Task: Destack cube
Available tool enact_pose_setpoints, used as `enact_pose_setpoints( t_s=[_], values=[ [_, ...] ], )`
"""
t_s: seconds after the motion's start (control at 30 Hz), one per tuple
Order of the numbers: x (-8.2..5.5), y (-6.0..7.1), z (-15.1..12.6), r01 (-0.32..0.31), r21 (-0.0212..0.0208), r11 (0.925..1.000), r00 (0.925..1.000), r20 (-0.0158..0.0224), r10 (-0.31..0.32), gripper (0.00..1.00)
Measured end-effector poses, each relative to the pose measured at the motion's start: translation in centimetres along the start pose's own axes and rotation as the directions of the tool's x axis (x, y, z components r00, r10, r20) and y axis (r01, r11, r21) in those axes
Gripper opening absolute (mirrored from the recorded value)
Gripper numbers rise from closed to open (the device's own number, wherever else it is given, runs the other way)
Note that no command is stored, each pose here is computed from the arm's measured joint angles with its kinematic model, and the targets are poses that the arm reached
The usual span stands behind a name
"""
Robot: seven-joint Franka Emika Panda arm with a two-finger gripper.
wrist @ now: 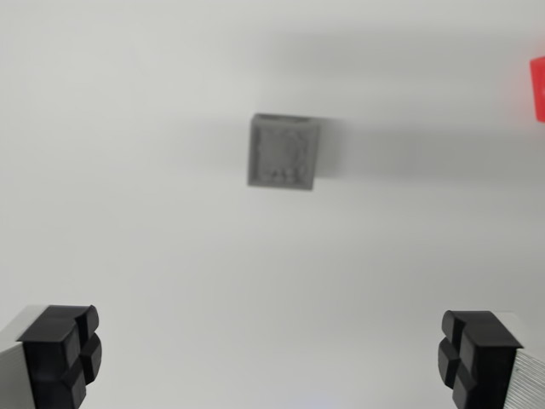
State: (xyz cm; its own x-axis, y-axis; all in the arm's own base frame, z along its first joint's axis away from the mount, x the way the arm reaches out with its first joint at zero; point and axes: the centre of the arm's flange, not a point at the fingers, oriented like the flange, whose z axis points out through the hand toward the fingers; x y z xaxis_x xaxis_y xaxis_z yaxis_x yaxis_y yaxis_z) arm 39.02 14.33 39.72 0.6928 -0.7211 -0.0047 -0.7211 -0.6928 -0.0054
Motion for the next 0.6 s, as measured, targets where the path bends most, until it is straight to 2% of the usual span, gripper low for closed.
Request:
enact_pose_setpoints(
  t_s=[0.6],
  values=[
    [0.0, 0.0, -1.6, 0.000, -0.0008, 1.0000, 1.0000, 0.0006, 0.000, 1.00]
  ],
)
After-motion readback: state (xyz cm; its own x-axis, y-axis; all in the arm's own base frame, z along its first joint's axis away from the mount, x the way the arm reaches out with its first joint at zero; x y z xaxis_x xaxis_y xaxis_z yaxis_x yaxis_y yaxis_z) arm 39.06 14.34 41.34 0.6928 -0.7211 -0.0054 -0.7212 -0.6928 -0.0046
